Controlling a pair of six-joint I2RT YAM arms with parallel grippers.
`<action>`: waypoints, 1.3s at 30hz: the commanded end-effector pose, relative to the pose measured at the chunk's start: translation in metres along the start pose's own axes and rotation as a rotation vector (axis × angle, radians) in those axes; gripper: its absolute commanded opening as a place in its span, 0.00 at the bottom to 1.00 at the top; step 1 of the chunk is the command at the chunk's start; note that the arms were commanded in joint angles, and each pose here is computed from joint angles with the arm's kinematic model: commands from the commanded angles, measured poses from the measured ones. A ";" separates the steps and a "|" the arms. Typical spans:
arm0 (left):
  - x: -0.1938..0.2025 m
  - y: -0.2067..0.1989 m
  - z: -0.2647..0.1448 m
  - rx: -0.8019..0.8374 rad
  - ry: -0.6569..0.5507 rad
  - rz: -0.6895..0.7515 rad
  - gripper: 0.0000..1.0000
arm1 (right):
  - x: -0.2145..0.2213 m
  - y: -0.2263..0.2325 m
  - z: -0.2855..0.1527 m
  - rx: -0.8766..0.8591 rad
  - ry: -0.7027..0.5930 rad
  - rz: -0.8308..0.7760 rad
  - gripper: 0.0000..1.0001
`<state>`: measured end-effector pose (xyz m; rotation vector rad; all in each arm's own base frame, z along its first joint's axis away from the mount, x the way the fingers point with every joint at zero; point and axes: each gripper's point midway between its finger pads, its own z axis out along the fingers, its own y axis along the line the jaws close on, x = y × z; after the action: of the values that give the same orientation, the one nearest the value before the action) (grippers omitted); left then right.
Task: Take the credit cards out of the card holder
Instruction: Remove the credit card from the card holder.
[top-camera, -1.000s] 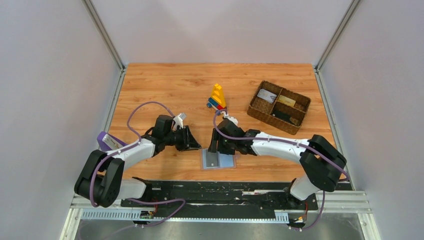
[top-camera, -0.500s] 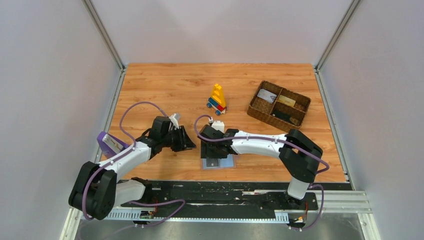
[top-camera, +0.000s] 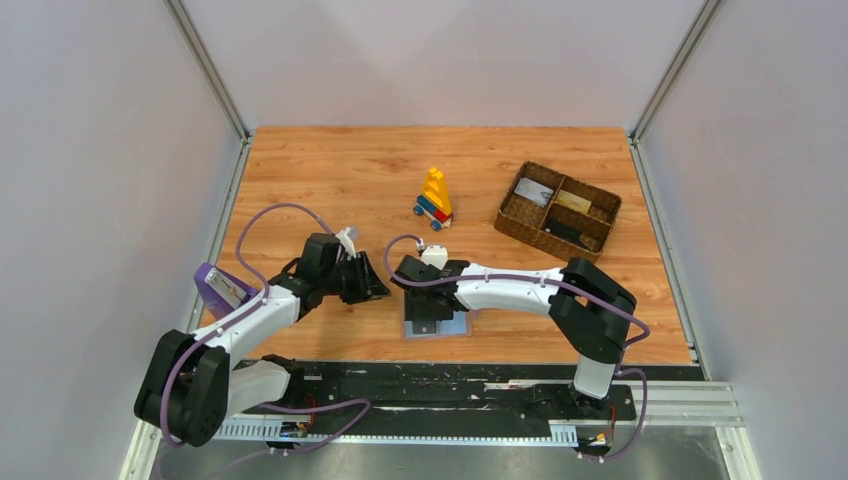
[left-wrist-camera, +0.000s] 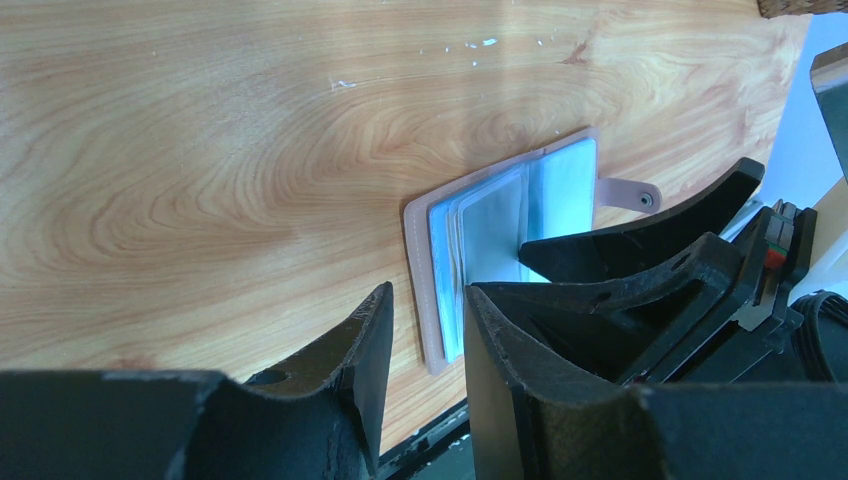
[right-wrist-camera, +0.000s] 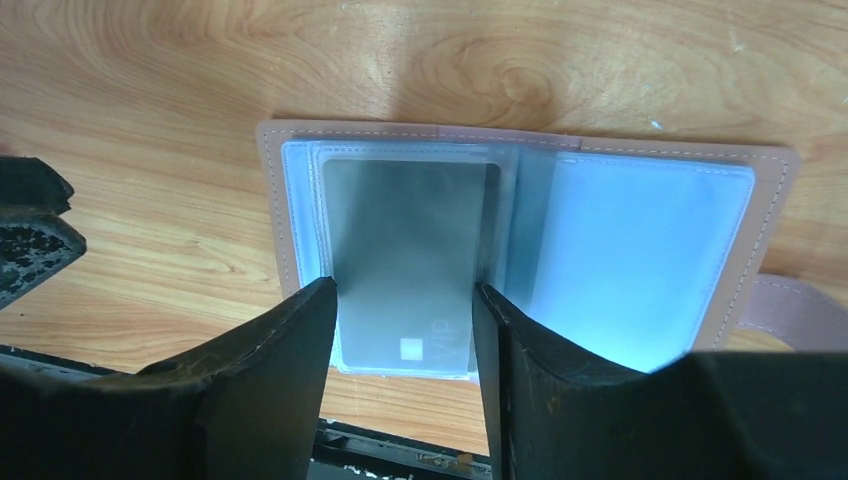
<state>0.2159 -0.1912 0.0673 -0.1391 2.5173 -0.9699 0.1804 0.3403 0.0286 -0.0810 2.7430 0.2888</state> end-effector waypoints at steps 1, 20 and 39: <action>-0.001 -0.003 -0.001 0.019 -0.010 0.029 0.40 | 0.003 -0.005 0.006 0.042 -0.003 -0.002 0.56; 0.001 -0.005 -0.004 0.033 -0.004 0.042 0.41 | -0.005 -0.009 0.006 0.089 -0.040 -0.020 0.48; 0.003 -0.028 0.003 0.164 0.049 0.043 0.41 | -0.030 0.004 -0.020 -0.177 -0.150 0.050 0.44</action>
<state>0.2098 -0.2049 0.0755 -0.0549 2.5021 -1.0960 0.1878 0.3229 0.0295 -0.0441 2.6691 0.3461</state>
